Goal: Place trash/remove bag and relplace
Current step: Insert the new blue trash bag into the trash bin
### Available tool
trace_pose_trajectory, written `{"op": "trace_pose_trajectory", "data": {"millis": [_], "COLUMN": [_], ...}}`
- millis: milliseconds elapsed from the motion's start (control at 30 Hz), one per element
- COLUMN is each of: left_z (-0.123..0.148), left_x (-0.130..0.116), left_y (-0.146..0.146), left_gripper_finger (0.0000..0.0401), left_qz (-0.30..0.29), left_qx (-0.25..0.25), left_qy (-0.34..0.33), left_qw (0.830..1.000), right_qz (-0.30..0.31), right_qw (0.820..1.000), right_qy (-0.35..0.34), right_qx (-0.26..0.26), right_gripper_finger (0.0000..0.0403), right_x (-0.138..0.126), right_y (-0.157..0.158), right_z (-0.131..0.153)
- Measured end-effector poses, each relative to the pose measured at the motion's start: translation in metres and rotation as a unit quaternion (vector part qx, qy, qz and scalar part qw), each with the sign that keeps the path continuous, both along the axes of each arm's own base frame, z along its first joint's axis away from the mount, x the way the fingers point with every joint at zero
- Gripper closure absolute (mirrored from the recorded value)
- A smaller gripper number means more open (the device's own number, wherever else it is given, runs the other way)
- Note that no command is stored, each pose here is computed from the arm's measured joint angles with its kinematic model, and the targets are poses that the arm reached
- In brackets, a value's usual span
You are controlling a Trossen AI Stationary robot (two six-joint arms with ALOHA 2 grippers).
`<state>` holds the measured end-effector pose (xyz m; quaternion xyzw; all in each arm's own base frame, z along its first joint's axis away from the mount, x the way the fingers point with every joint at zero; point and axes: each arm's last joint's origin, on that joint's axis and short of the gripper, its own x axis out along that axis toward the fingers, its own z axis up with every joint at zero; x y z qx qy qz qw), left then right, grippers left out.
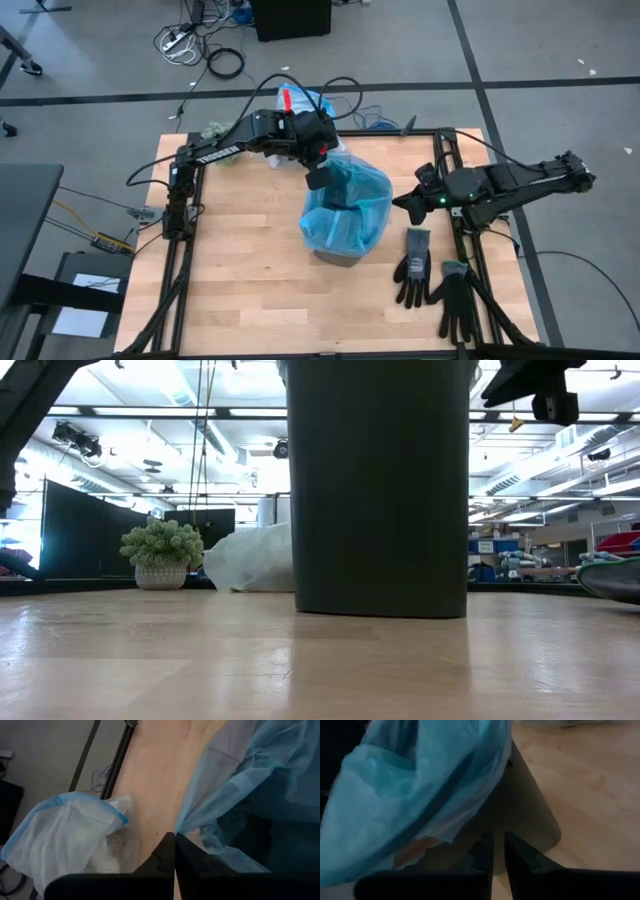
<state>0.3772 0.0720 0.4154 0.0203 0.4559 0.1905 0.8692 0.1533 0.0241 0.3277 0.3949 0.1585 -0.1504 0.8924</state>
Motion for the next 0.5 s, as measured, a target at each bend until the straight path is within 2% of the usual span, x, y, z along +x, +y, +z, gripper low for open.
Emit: {"op": "trace_pose_trajectory", "data": {"millis": [133,233,500], "left_z": [0.0,-0.001,-0.001], "left_x": [-0.001,-0.002,-0.005], "left_y": [0.002,0.006,0.017], "left_gripper_finger": [0.0392,0.0392,0.0395], "left_qz": [-0.002,0.009,0.036], "left_qx": [0.001,-0.003,-0.012], "left_qy": [0.006,0.005,0.002], "left_qw": [1.0,1.0,0.999], "right_qz": [-0.013,-0.015,-0.012], "right_qw": [0.999,0.998,0.996], "right_qy": [-0.034,-0.056,-0.088], "right_qx": [0.002,0.012,0.024], "right_gripper_finger": [0.0384,0.0371,0.0267], "right_x": [-0.003,-0.01,-0.021], "right_y": [-0.001,-0.003,-0.005], "right_z": [0.007,0.012,0.019]}}
